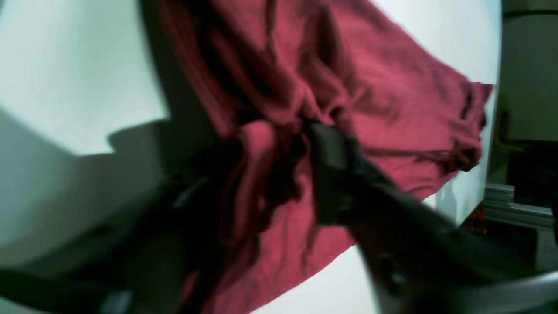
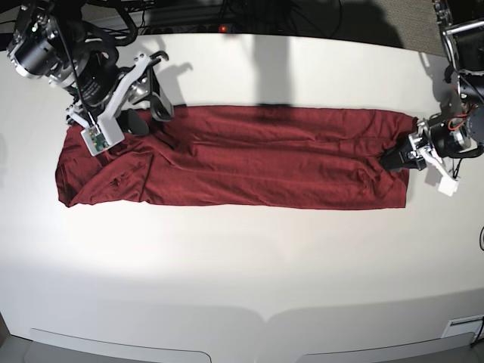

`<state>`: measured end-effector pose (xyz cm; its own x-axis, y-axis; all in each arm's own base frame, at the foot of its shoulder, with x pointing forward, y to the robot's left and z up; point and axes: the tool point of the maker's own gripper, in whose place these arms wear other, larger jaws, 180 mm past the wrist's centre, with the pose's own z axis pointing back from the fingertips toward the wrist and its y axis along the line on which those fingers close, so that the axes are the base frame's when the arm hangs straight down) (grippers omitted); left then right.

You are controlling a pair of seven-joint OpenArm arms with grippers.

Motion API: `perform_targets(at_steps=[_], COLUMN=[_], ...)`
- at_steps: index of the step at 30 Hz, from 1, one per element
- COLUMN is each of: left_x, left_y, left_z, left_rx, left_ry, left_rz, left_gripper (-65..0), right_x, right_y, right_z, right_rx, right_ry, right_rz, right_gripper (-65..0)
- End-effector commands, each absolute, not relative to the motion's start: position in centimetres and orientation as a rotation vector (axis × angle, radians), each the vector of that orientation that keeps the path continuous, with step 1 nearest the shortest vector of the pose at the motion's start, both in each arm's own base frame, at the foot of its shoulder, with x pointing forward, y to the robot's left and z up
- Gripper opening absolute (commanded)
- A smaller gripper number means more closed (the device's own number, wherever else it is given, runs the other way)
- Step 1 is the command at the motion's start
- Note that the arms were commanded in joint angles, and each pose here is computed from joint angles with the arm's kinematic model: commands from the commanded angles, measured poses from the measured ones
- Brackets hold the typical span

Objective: Fold the T-shirt properly
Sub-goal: 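Hold the strip's end with the left gripper and adjust grip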

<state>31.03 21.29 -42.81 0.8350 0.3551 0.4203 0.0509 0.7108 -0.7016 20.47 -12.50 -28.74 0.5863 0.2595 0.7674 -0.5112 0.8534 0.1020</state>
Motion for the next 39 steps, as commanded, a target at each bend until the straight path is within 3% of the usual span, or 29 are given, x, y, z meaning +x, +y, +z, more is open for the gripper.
perform_targets(at_steps=[1, 4, 16, 20, 22, 24, 29, 39], left_x=[31.9, 32.0, 32.7, 32.1, 31.8, 31.9, 32.6, 33.5], left_y=[22.1, 22.1, 20.3, 20.6, 20.8, 20.8, 21.0, 21.4], left_z=[-41.8, -41.8, -41.8, -42.9, -43.3, -43.3, -42.8, -42.2], left_rx=[-0.757, -0.757, -0.798, -0.736, -0.716, -0.716, -0.716, -0.713], left_ry=[-0.604, -0.605, -0.647, -0.604, -0.589, -0.590, -0.629, -0.692], left_rz=[0.163, 0.162, 0.190, 0.156, 0.144, 0.145, 0.156, 0.180], left_gripper=[-30.8, -22.6, -22.5, -22.7, -26.0, -33.9, -65.0, -65.0], right_x=[20.7, 20.7, 20.7, 20.7, 20.7, 20.7, 20.7, 20.7], right_y=[-12.2, -12.3, -12.3, -12.3, -12.3, -12.3, -12.3, -12.3], right_z=[-27.8, -27.8, -27.8, -27.8, -27.8, -27.8, -27.8, -27.8], right_rx=[0.335, 0.335, 0.335, 0.334, 0.334, 0.334, 0.334, 0.333], right_ry=[-0.869, -0.868, -0.867, -0.864, -0.865, -0.864, -0.864, -0.863], right_rz=[0.476, 0.476, 0.476, 0.477, 0.477, 0.476, 0.477, 0.477], right_gripper=[-35.5, -35.5, -35.5, -35.5, -35.5, -35.5, -35.5, -35.5])
